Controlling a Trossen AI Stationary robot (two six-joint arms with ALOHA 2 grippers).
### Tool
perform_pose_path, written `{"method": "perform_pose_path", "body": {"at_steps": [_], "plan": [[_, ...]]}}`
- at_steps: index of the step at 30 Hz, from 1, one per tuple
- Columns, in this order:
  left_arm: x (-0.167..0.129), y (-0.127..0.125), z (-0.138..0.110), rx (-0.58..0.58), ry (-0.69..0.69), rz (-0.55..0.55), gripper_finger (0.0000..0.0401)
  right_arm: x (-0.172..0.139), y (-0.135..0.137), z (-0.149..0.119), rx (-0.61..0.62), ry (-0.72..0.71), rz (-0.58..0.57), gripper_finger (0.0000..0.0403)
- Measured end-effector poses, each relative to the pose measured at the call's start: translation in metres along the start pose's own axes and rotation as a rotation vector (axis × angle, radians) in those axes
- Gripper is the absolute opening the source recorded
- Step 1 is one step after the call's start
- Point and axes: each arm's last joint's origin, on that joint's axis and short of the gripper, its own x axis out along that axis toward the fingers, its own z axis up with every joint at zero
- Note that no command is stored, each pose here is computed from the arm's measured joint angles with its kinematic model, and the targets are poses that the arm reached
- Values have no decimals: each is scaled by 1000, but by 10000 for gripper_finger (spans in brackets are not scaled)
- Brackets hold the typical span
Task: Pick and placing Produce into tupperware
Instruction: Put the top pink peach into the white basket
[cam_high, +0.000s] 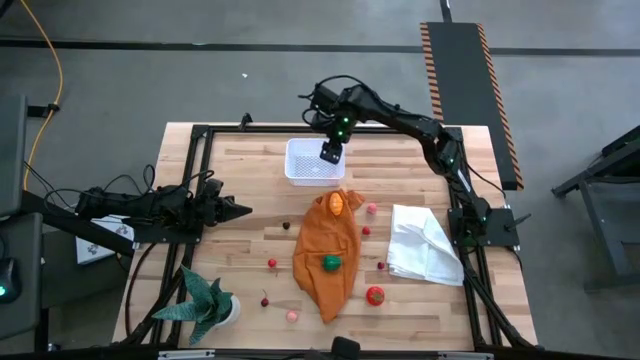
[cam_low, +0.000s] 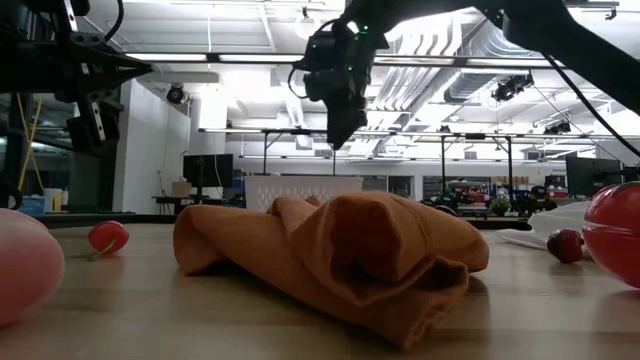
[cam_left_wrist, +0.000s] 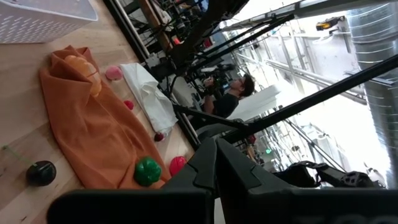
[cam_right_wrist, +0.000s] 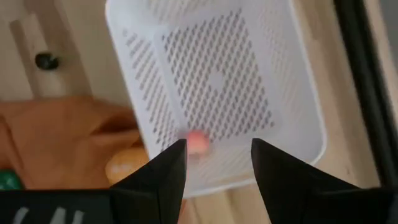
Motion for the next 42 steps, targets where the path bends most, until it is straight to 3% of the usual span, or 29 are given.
{"method": "perform_pose_path", "body": {"at_steps": [5, 9, 18, 30, 42], "plan": [[0, 0, 0, 0, 1, 0, 1, -1, 6, 0, 5, 6, 6, 169], [0, 0, 0, 0, 0, 0, 1, -13, 11, 6, -9, -93, -4, 169], [0, 0, 0, -1, 1, 0, 1, -93, 26, 10, -10, -470, -31, 169], [0, 0, 0, 1, 1, 0, 1, -217, 58, -46, -38, -769, -33, 169], [0, 0, 0, 4, 1, 1, 1, -280, 77, -97, -49, -936, -65, 169]]}}
